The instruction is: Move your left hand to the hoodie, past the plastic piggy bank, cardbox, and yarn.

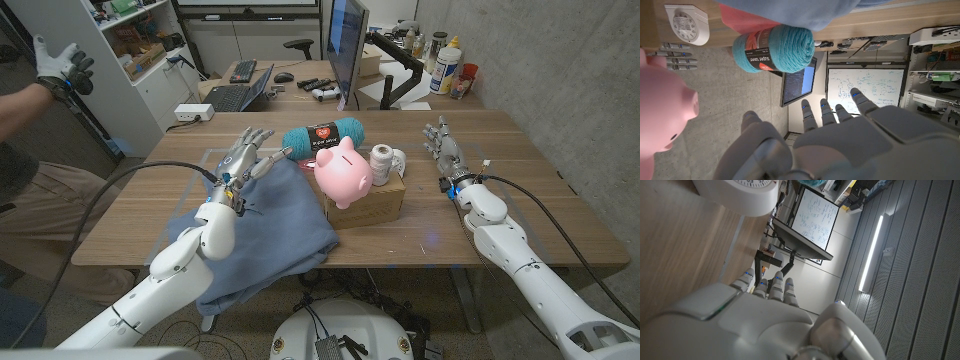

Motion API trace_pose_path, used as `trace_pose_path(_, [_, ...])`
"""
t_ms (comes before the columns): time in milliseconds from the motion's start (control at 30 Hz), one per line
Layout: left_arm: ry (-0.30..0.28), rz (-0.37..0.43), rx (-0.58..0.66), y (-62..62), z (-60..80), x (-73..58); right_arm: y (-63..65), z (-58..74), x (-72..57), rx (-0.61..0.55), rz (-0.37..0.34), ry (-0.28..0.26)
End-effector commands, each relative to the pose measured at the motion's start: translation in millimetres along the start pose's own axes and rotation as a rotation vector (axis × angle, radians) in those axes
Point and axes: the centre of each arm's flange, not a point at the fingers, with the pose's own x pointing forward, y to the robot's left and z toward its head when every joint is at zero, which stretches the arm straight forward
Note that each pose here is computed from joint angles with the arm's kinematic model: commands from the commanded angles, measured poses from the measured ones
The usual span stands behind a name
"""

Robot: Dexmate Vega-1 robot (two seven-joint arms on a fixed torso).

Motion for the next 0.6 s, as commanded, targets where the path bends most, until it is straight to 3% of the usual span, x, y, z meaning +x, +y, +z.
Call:
trace_pose_path(33, [0.014, -0.015, 0.035, -1.4, -6.8, -7.8, -2.3, -2.9, -1.9, 0.007, -0.009, 0.000])
trace_pose_path(300, [-0.002, 0.029, 0.040, -1.2, -8.3, -18.6, -4.8, -5.5, -2.6, 0.012, -0.016, 0.001])
trace_pose_path(600, [0.008, 0.009, 0.062, -0.8, -9.7, -21.5, -7.9, -5.3, -3.8, 0.005, -0.019, -0.002])
